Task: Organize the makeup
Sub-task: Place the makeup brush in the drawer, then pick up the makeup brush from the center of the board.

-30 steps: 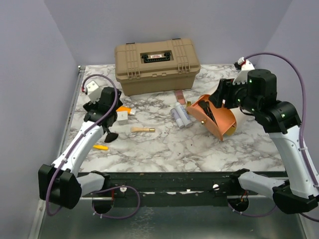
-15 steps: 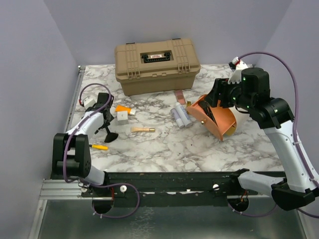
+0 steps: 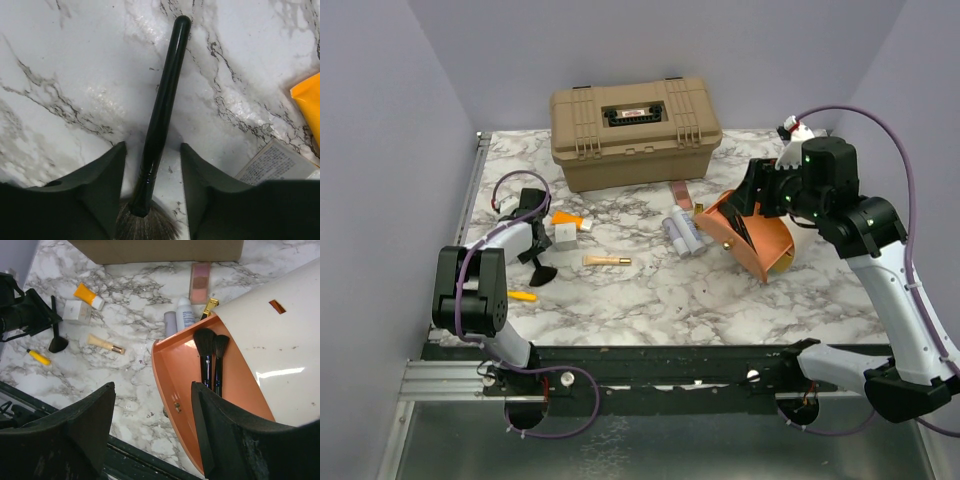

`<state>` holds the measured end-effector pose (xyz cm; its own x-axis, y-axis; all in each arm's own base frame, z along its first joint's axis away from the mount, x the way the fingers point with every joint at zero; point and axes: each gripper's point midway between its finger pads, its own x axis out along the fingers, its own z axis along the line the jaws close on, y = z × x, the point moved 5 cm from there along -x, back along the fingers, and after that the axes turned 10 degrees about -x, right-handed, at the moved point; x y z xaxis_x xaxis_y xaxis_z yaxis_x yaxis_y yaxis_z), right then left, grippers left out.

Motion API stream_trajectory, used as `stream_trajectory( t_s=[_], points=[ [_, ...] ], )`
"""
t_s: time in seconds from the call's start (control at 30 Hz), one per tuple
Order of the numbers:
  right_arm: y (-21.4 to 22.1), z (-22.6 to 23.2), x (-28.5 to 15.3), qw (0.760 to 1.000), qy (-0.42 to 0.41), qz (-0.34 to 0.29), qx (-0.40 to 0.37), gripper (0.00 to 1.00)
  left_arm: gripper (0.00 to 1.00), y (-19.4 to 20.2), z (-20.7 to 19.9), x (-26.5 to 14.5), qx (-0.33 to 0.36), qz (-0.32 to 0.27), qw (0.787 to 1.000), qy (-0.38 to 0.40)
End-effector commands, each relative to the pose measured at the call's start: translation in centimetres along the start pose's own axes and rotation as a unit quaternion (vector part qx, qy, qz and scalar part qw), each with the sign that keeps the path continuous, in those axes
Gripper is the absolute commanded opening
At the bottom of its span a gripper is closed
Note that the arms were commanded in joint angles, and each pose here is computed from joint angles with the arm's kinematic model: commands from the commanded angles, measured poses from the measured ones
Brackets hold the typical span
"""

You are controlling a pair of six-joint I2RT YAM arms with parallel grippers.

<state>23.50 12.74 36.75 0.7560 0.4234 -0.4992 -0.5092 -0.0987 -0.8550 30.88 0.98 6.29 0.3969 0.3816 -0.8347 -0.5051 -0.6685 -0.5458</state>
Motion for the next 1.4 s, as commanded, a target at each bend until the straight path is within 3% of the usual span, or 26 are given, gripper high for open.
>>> stream_trajectory(
  t_s=[0.0,0.1,0.27,0.5,0.7,0.97,1.17,1.37],
  points=[
    [0.3,0.3,0.3,1.0,-0.01,0.002,0.003,0.68,0.4,1.7,1.2,0.8,0.01,0.025,1.0,-0.009],
    [0.3,0.3,0.3,1.0,-0.009,0.001,0.002,0.68,0.35,2.1,1.4,0.8,0.006,0.031,0.999,-0.009],
    [0.4,0.4,0.4,1.0,-0.014,0.004,0.004,0.68,0.14,3.1,1.2,1.0,-0.004,0.053,0.999,0.005],
    [0.7,0.2,0.4,1.0,-0.008,0.008,0.004,0.68,0.03,3.4,2.1,0.9,0.001,0.048,0.999,-0.003],
    [0.7,0.3,0.4,1.0,-0.011,0.008,0.007,0.71,0.0,2.5,2.0,-0.3,-0.006,0.027,0.999,0.019],
    [1.0,0.4,0.4,1.0,-0.013,0.01,0.013,0.79,0.0,-0.8,0.1,-4.7,-0.025,-0.034,0.991,0.129],
    [1.0,0.5,0.4,1.0,-0.018,0.006,0.017,0.8,0.0,-2.8,-2.3,-8.8,-0.009,-0.042,0.97,0.24],
    [0.8,0.8,0.4,0.999,-0.028,-0.004,0.023,0.8,0.0,-3.9,-5.5,-13.9,0.012,-0.038,0.917,0.397]
  ],
)
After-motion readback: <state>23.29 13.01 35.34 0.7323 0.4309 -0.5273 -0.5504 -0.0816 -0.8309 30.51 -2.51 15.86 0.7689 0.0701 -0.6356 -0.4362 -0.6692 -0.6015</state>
